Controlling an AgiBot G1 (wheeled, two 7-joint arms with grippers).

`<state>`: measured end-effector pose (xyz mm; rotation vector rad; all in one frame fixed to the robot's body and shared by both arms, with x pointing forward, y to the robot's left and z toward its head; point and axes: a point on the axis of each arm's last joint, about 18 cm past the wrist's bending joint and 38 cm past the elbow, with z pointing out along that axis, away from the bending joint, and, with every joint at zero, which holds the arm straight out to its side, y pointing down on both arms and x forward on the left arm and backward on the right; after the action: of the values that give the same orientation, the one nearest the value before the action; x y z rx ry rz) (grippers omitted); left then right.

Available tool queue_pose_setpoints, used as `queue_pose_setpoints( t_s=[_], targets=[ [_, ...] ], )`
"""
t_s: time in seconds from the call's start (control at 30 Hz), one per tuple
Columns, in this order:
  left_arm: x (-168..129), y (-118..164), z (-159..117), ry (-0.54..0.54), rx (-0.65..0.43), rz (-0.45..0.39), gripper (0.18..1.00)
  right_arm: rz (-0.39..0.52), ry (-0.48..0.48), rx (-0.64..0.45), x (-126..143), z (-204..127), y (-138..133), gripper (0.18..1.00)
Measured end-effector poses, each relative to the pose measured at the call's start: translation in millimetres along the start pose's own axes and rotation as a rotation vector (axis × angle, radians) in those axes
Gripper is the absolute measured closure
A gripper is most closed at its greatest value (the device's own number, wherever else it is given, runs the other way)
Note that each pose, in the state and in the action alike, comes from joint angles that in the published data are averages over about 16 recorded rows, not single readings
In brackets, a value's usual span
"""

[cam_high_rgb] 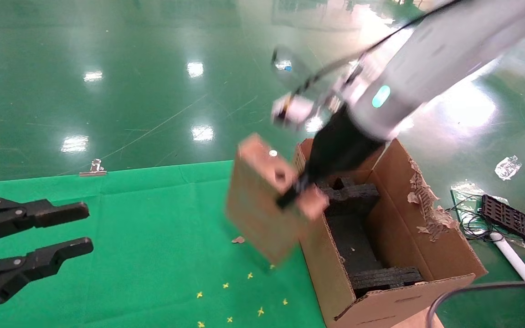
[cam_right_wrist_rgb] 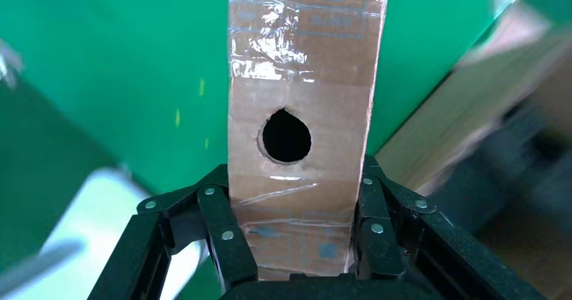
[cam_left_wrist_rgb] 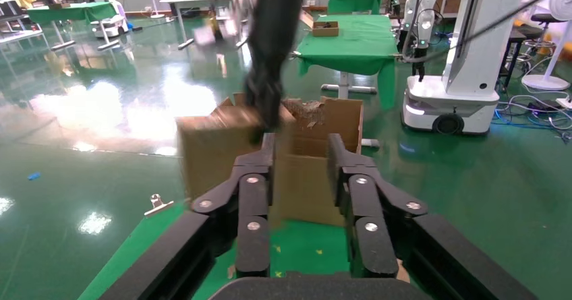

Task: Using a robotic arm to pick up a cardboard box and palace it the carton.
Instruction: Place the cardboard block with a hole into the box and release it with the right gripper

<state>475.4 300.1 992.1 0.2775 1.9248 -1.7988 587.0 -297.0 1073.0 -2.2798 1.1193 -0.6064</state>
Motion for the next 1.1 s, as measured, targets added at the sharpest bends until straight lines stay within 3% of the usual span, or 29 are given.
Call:
queue_pose_setpoints(
  t_s=[0.23,0.47,0.8,1.1],
  targets=[
    [0,0,0,0.0,0.0,0.0,0.844,0.03,0.109,0.21,44,-73,-1,0.83],
    [0,0,0,0.0,0.0,0.0,0.933,0.161,0.216,0.243,93,-107,32,0.845],
    [0,0,0,0.0,0.0,0.0,0.965,0.386,0.263,0.089,139,-83,99,0.848],
    [0,0,0,0.0,0.0,0.0,0.892,0.498,0.281,-0.049,157,-47,139,0.85]
  ],
)
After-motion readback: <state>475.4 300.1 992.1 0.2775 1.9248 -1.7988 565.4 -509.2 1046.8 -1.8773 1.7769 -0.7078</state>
